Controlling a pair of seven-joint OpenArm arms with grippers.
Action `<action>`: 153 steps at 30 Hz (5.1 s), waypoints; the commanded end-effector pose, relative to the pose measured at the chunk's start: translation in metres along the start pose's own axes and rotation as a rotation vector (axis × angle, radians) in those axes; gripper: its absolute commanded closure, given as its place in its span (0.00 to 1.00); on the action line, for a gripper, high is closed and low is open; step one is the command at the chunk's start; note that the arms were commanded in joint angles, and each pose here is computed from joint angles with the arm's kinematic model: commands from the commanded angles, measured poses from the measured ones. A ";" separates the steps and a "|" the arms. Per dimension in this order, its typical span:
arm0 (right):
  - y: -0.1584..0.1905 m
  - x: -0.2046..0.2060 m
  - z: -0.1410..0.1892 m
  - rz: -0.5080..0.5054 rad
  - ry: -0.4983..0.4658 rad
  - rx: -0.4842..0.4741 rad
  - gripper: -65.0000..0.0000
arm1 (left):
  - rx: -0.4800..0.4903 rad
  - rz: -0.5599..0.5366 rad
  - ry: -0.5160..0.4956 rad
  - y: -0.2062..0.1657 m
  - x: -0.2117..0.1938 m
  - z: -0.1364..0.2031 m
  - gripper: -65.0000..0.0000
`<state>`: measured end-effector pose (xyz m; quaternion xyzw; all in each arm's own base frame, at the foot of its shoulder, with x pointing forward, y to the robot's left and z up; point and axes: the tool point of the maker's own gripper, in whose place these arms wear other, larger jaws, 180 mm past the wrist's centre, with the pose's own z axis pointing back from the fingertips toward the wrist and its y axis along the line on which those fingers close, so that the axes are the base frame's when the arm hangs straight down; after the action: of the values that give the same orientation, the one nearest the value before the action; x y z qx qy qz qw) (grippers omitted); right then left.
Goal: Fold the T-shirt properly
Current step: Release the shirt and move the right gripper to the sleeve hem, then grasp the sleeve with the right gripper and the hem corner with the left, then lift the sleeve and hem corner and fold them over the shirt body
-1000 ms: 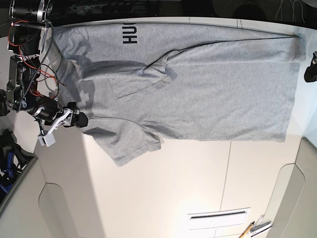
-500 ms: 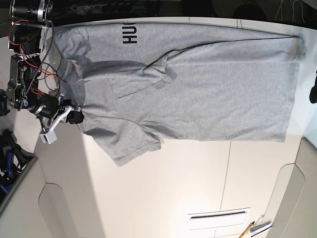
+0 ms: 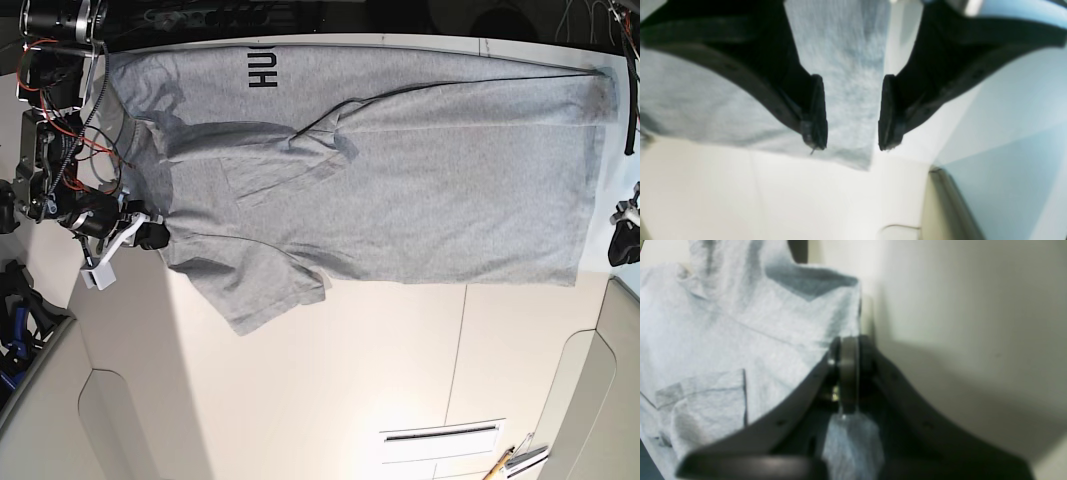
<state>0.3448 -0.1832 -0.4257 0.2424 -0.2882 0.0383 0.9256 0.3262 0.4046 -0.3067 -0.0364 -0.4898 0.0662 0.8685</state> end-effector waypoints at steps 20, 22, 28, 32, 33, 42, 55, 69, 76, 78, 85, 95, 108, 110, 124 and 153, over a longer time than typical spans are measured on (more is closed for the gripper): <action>-0.007 0.001 0.004 0.020 0.023 -0.028 1.00 | 0.008 0.526 0.077 0.031 -0.035 -0.073 0.56; -0.006 0.001 0.004 0.021 0.023 -0.028 1.00 | 0.003 0.528 0.078 0.028 -0.036 -0.075 0.56; -0.007 0.001 0.004 0.020 0.022 -0.028 1.00 | 0.012 0.474 0.142 0.019 -0.054 -0.080 0.56; -0.006 0.001 0.004 0.020 0.022 -0.028 1.00 | 0.006 0.462 0.155 0.012 -0.059 -0.084 0.56; -0.007 0.001 0.004 0.020 0.022 -0.028 1.00 | 0.005 0.456 0.161 0.011 -0.060 -0.085 0.56; -0.007 0.001 0.004 0.020 0.022 -0.028 1.00 | -0.020 0.353 0.253 -0.006 -0.077 -0.091 0.56; -0.007 0.001 0.004 0.021 0.022 -0.028 1.00 | 0.075 0.180 0.338 0.014 -0.093 -0.085 0.56; -0.006 0.001 0.004 0.020 0.022 -0.028 1.00 | 0.059 0.072 0.390 0.014 -0.102 -0.082 0.51; -0.006 0.001 0.004 0.021 0.022 -0.028 1.00 | -0.003 0.104 0.403 0.000 -0.111 -0.081 0.51; -0.006 0.001 0.004 0.021 0.022 -0.028 1.00 | -0.031 0.129 0.396 -0.006 -0.110 -0.082 0.51; -0.006 0.001 0.004 0.021 0.021 -0.028 1.00 | -0.039 0.160 0.344 -0.008 -0.100 -0.085 0.60; 0.000 0.010 0.004 0.001 -0.025 0.004 1.00 | -0.040 0.154 0.264 -0.005 -0.078 -0.088 1.00; 0.007 0.034 0.016 0.050 -0.092 0.002 1.00 | -0.070 0.114 0.130 0.004 -0.001 -0.072 1.00; 0.011 0.040 0.020 0.070 -0.104 0.002 1.00 | -0.082 0.127 0.132 0.002 0.000 -0.072 1.00; 0.061 0.014 0.056 0.275 -0.090 0.001 1.00 | -0.154 0.324 0.190 0.011 -0.013 -0.042 1.00; 0.025 -0.048 0.110 0.149 0.012 -0.108 1.00 | -0.170 0.354 0.208 0.033 -0.042 0.060 1.00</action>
<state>0.2359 -0.2055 -0.3744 0.1752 -0.2824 0.0879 0.9391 0.2407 0.4227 -0.3372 -0.2086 -0.3598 0.1861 0.8902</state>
